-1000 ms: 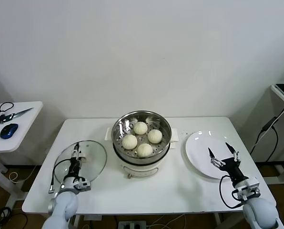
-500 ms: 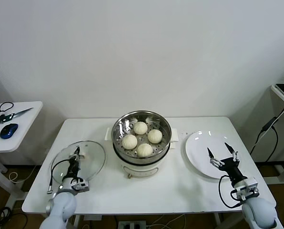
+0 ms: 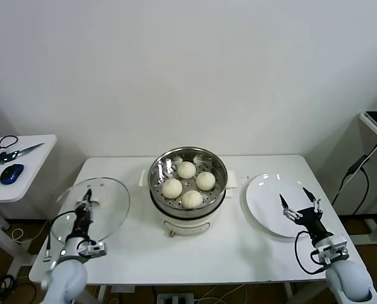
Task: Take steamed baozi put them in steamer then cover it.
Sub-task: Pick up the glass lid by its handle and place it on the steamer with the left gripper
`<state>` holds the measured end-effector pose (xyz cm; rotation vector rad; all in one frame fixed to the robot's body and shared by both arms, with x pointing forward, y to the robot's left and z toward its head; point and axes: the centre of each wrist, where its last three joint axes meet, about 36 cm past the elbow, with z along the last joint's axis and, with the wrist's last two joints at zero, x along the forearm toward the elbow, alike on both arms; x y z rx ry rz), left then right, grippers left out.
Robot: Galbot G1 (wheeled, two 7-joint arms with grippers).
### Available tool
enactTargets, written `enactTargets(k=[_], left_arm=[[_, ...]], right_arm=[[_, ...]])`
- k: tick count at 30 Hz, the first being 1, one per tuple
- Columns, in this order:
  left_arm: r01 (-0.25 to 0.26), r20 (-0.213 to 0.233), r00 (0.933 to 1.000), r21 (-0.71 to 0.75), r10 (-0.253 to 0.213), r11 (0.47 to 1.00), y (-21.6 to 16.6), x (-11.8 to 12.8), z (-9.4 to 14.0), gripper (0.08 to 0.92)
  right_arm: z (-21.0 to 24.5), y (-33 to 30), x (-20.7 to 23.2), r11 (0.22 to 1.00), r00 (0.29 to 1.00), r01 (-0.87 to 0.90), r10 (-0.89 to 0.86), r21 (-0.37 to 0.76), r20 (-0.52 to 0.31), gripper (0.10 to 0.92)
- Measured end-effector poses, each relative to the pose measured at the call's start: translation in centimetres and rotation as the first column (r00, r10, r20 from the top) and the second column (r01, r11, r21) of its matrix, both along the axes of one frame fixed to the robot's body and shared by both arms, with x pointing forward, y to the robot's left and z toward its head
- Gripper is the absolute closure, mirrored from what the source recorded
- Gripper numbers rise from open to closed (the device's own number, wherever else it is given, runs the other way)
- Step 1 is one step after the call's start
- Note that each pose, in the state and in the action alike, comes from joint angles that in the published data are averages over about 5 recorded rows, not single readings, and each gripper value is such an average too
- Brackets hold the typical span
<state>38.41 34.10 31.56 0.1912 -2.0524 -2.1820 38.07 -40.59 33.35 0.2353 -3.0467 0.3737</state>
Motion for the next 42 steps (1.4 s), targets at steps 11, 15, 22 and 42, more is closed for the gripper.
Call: enactTargets(k=[11, 15, 22, 42], left_arm=[[-0.030, 0.123, 0.9922, 0.065, 0.021, 0.997, -2.1, -3.1, 8.2, 0.850], [-0.015, 0.167, 0.9860, 0.064, 0.004, 0.998, -4.0, -2.7, 11.2, 0.850], [0.052, 0.201, 0.9780, 0.037, -0.058, 0.998, -9.2, -0.9, 15.3, 0.850], [0.167, 0.111, 0.9800, -0.013, -0.165, 0.986, -24.8, 4.7, 15.9, 0.850]], right_arm=[[0.1, -0.8, 0.5, 1.000, 1.000, -0.004, 0.004, -0.022, -0.006, 0.200], [0.1, -0.9, 0.8, 0.999, 1.000, -0.012, 0.012, -0.030, -0.008, 0.200], [0.2, -0.9, 1.3, 0.999, 1.000, -0.016, 0.016, -0.039, -0.010, 0.200], [-0.1, -2.1, 0.9, 0.997, 1.000, 0.016, -0.018, -0.071, -0.017, 0.200]])
